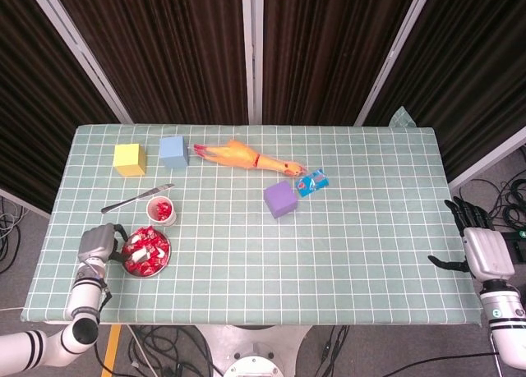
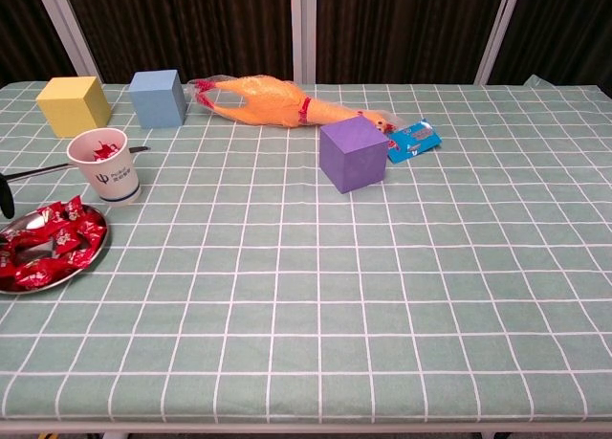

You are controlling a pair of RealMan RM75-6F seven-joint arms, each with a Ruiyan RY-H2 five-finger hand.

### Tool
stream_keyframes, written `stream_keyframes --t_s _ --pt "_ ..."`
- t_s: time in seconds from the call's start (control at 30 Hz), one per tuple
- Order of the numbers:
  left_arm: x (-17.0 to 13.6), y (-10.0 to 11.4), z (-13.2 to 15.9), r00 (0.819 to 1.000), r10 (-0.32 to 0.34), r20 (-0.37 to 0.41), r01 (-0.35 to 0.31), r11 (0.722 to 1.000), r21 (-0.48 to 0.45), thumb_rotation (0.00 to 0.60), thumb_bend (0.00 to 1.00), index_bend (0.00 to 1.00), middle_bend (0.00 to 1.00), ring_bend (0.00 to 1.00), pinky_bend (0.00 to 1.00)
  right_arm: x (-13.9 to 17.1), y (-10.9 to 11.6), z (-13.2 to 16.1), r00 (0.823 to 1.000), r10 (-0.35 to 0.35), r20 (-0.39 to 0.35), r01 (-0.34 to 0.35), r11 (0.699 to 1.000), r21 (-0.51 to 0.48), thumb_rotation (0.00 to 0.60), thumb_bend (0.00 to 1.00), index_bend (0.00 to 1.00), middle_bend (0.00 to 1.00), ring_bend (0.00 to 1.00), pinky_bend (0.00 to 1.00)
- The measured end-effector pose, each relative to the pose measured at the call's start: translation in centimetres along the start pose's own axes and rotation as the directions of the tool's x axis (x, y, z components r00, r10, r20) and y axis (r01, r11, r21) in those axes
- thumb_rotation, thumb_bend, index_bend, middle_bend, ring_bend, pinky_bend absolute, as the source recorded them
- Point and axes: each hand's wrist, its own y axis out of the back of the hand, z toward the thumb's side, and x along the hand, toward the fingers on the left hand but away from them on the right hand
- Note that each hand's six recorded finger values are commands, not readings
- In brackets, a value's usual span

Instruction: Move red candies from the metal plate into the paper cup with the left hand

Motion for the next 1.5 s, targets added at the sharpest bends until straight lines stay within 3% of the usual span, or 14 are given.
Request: stream_keyframes --t_s 1.13,1.5 --pt "2.2 -1.2 0.3 0.997 -0.058 -0.047 0.057 0.998 -0.024 0.600 0.23 0.54 1.00 1.00 1.00 -0.6 -0.3 -0.3 1.000 0.005 0.011 -0.005 1.000 0.004 0.512 0.00 0.00 0.00 0.00 0.00" --pt "2.2 -1.2 0.7 0.997 -0.067 -0.045 0.066 0.998 -0.021 0.600 0.29 0.59 1.00 1.00 1.00 -0.7 -0.4 -0.4 1.000 0.007 0.013 -0.007 1.000 0.004 0.511 0.00 0.00 0.00 0.00 0.00"
